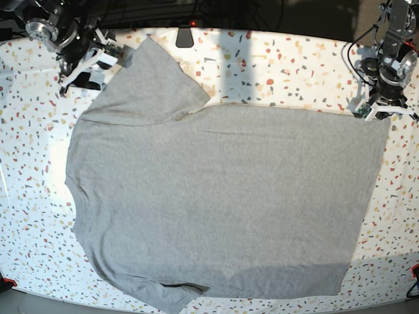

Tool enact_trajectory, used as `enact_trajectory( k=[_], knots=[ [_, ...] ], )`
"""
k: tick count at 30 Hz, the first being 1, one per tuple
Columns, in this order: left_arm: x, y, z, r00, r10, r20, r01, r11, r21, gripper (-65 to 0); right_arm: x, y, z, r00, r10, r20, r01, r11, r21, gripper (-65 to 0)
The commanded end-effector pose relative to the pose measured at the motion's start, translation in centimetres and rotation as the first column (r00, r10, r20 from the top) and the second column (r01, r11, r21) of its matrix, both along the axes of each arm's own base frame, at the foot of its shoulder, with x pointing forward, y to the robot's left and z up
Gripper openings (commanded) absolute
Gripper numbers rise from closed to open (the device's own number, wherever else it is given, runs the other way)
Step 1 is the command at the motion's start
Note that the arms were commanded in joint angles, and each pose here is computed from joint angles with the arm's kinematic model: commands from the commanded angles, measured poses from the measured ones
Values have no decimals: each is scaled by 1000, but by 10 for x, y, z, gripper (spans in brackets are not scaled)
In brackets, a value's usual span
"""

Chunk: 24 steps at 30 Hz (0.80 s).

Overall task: Fold the T-shirt properly
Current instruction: 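Move both grippers down to the shirt's collar-side corners, then grasp the shirt's shoulder corners with both grippers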

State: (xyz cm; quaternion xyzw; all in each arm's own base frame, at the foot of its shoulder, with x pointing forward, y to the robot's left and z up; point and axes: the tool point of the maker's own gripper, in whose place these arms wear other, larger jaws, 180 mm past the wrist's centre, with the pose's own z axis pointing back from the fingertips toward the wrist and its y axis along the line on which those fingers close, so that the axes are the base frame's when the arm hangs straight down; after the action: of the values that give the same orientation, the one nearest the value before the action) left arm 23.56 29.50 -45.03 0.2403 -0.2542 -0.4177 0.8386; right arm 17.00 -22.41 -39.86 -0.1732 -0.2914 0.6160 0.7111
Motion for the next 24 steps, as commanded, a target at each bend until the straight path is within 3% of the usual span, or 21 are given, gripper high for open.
enact_trajectory(
  k=[1,9,15,20,24],
  knots=[
    [-8,7,-3,999,11,-41,-10,1000,14,-650,5,-2,1,1000,11,13,-11,1000,-15,-276],
    [-8,7,-3,999,11,-42,-10,1000,14,-650,32,16,-13,998,-8,56,7,1000,18,-277],
    [-8,7,-3,999,10,-41,-10,1000,14,-650,27,36,-23,999,32,-5,-32,999,35,-278],
    [-8,7,-3,999,10,-41,-10,1000,14,-650,14,37,-36,996,21,-88,-21,1000,-3,-398],
    [-8,7,-3,999,11,-42,-10,1000,14,-650,2,34,-44,985,46,-166,-54,998,-43,-422]
  ],
)
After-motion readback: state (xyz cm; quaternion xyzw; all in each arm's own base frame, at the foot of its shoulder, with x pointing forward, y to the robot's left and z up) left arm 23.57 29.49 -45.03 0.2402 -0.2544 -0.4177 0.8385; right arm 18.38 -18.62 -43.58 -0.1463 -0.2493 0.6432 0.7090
